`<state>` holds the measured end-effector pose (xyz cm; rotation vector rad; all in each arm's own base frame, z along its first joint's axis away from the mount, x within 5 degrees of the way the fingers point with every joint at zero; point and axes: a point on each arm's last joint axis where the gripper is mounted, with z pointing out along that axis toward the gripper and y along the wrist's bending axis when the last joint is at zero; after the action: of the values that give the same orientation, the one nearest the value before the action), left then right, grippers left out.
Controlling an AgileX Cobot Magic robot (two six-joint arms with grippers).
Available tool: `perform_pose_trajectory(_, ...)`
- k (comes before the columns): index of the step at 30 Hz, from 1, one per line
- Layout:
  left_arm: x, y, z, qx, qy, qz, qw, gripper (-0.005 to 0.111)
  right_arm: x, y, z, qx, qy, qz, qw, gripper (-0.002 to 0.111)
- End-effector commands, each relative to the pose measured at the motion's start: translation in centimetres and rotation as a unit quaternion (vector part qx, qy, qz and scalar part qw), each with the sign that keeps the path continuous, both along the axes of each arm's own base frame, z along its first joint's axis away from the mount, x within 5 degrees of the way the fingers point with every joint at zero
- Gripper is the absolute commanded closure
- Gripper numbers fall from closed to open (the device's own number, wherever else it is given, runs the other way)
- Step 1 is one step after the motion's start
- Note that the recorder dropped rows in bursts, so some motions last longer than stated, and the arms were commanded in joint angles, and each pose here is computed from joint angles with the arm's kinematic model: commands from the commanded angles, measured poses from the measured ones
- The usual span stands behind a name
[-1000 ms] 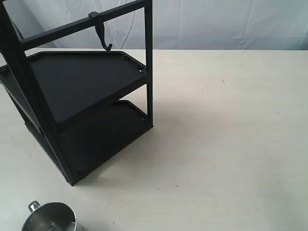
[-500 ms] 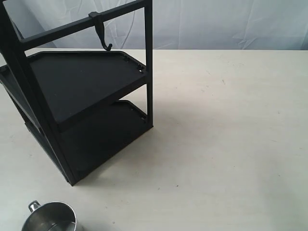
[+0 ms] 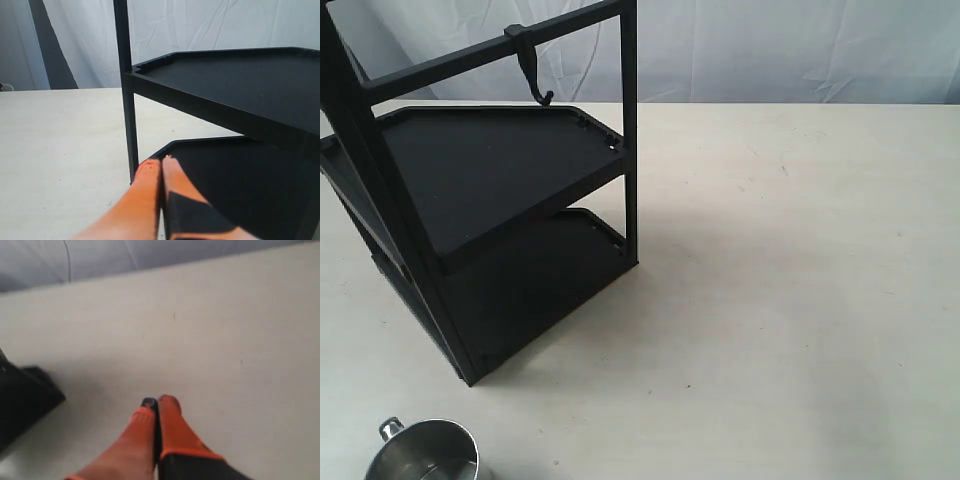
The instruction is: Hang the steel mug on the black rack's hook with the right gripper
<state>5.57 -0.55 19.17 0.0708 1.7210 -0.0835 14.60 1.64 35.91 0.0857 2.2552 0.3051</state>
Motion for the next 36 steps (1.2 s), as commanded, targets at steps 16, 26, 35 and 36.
perform_pose_trajectory(16, 0.0, 0.0, 0.1, -0.008, -0.007, -0.002, 1.0, 0.105, 3.3, 20.7, -7.9, -0.022, 0.171, 0.351, 0.92, 0.109)
perform_pose_trajectory(26, 0.0, -0.1, 0.1, -0.01, -0.007, -0.003, 1.0, 0.105, 2.9, 23.7, -10.0, 0.026, 0.224, 0.406, 0.885, 0.056)
perform_pose_trajectory(35, 0.0, -0.1, 0.1, -0.01, -0.007, -0.003, 1.0, 0.105, 2.0, 27.9, -12.3, 0.006, 0.256, 0.444, 0.859, 0.057)
perform_pose_trajectory(36, 0.0, -0.1, 0.1, -0.01, -0.007, -0.003, 1.0, 0.105, 1.9, 28.4, -12.6, 0.003, 0.259, 0.447, 0.856, 0.057)
